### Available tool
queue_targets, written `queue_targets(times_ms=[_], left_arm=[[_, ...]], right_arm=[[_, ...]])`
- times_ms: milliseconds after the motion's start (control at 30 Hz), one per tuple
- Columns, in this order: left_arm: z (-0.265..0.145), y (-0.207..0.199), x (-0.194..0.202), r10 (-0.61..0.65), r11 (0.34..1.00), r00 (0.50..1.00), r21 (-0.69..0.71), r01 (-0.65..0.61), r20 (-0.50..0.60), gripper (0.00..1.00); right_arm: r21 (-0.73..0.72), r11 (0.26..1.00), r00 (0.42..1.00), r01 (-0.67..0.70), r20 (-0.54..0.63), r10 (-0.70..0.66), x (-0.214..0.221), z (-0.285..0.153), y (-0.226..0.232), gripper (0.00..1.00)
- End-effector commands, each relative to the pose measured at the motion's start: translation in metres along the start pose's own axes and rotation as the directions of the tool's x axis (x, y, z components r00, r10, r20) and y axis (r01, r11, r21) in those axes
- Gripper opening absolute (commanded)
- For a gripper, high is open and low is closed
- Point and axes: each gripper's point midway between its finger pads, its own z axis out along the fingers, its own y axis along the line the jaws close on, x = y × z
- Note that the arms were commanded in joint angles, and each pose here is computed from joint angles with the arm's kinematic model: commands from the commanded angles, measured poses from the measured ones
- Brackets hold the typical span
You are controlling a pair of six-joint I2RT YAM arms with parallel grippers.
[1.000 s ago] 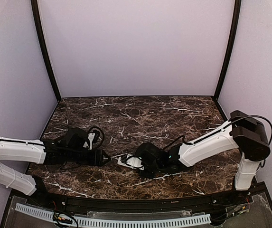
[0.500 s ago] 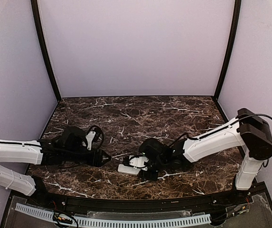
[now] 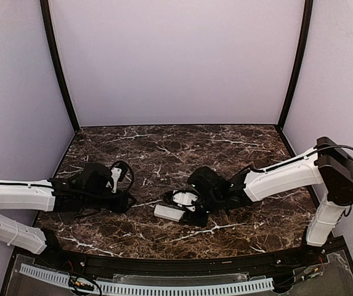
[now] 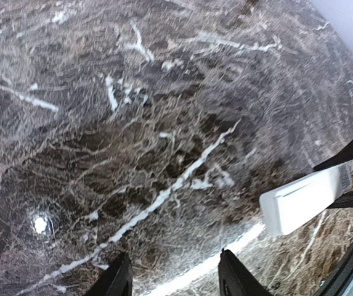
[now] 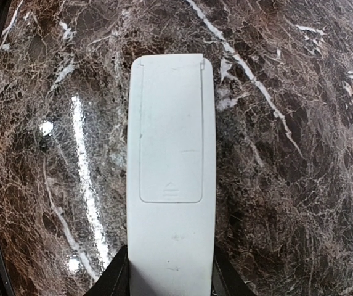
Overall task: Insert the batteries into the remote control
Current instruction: Pick up the remote control from the center of the board, then adjust the battery cover of the remote control.
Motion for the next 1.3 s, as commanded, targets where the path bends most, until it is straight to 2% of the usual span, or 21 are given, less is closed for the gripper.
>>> queue_targets(times_ms=[0, 300, 633, 867, 1000, 1167, 1267], left_arm=[[0.014, 0.012, 0.021, -0.009, 0.997, 0.995, -0.071, 0.002, -0.095, 0.48], [0.043, -0.020, 0.029, 0.109, 0.994, 0.981, 0.010, -0.109, -0.160, 0.46], [0.054, -0.068, 0.034, 0.298, 0.950, 0.946, 0.136, -0.281, -0.127, 0.42], [0.055, -0.075, 0.040, 0.378, 0.923, 0.916, 0.138, -0.360, -0.137, 0.40], [0.046, -0.058, 0.040, 0.377, 0.926, 0.915, 0.067, -0.371, -0.146, 0.41], [0.017, -0.038, 0.007, 0.366, 0.929, 0.930, -0.058, -0.367, -0.019, 0.52], [-0.009, -0.032, -0.015, 0.381, 0.924, 0.918, -0.095, -0.371, 0.113, 0.61]], right_arm=[[-0.052, 0.998, 0.999, -0.023, 0.025, 0.024, -0.009, 0.002, 0.008, 0.09], [-0.112, 0.994, 0.999, 0.005, 0.042, 0.000, -0.016, 0.003, 0.019, 0.08], [-0.169, 0.984, 0.996, 0.063, 0.065, -0.053, -0.023, 0.000, 0.035, 0.08], [-0.164, 0.984, 0.996, 0.066, 0.064, -0.056, -0.025, -0.001, 0.034, 0.07], [-0.148, 0.988, 0.997, 0.052, 0.058, -0.044, -0.021, -0.005, 0.030, 0.06], [-0.160, 0.987, 0.998, 0.007, 0.059, 0.002, -0.012, -0.012, 0.027, 0.06], [-0.172, 0.984, 0.996, -0.041, 0.069, 0.053, -0.008, -0.021, 0.021, 0.05]])
